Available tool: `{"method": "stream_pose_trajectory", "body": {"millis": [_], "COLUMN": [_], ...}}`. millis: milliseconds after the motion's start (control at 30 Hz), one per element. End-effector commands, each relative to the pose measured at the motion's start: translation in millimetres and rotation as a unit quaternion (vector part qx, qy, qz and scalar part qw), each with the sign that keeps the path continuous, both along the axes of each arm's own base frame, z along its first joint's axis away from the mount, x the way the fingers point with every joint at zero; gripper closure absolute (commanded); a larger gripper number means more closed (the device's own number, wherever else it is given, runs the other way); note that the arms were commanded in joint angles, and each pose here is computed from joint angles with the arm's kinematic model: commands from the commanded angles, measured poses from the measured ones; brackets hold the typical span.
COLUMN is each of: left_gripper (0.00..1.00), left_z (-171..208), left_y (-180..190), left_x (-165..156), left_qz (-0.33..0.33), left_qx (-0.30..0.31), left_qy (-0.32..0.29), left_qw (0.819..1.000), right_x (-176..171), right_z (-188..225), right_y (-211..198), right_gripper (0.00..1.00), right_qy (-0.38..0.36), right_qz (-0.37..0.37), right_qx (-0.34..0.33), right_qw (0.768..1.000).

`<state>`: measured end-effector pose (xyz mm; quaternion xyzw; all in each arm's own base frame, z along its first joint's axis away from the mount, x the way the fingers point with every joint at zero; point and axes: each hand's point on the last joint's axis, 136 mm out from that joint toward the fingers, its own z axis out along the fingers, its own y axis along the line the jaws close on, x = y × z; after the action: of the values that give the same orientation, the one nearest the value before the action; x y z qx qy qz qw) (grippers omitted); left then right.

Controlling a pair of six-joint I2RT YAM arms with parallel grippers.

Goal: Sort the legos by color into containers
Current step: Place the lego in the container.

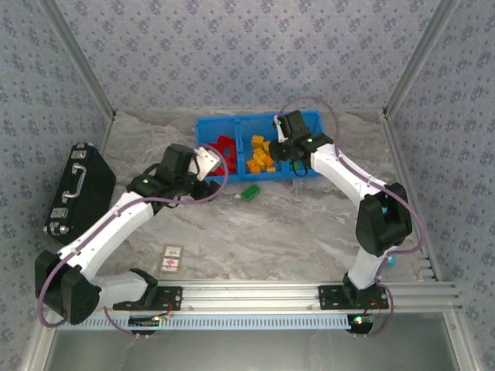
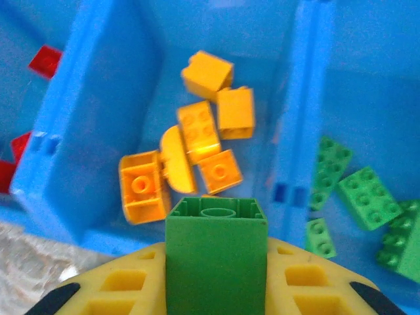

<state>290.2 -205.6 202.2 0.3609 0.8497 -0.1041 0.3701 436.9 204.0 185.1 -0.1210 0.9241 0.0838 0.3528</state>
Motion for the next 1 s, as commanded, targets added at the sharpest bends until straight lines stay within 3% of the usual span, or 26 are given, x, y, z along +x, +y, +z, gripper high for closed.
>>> {"method": "stream_pose_trajectory", "body": {"millis": [0,333,800,900,967], "left_gripper": [0.29,0.30,0.30,0.30,0.30], "left_z": [-23.2,-71.6,-131.5,-134.9,-138.4], "left_y": [-19.3,-58.9,-108.7,-110.4,-112.7], "left_x": [-14.7,-20.6,16.3,26.2,31.0], "left_qz": [-0.055,-0.099,-0.095,-0.083,-0.079], "left_qx": [0.037,0.059,0.110,0.119,0.123], "left_qy": [0.021,0.077,0.084,0.075,0.075], "left_qw": [0.998,0.990,0.986,0.987,0.986], "right_x": [17.0,46.2,69.3,73.7,75.1], "right_z": [-2.4,-20.0,-57.4,-63.9,-66.5], "right_y": [-15.5,-44.4,-72.6,-76.5,-77.2], "right_gripper": [0.69,0.69,0.69,0.62,0.47], "right_qy": [-0.013,-0.012,0.003,0.007,0.006], "right_qz": [-0.020,-0.056,-0.080,-0.080,-0.077], "right_qx": [-0.007,-0.006,-0.011,-0.003,0.002], "right_qw": [1.000,0.998,0.997,0.997,0.997]}}
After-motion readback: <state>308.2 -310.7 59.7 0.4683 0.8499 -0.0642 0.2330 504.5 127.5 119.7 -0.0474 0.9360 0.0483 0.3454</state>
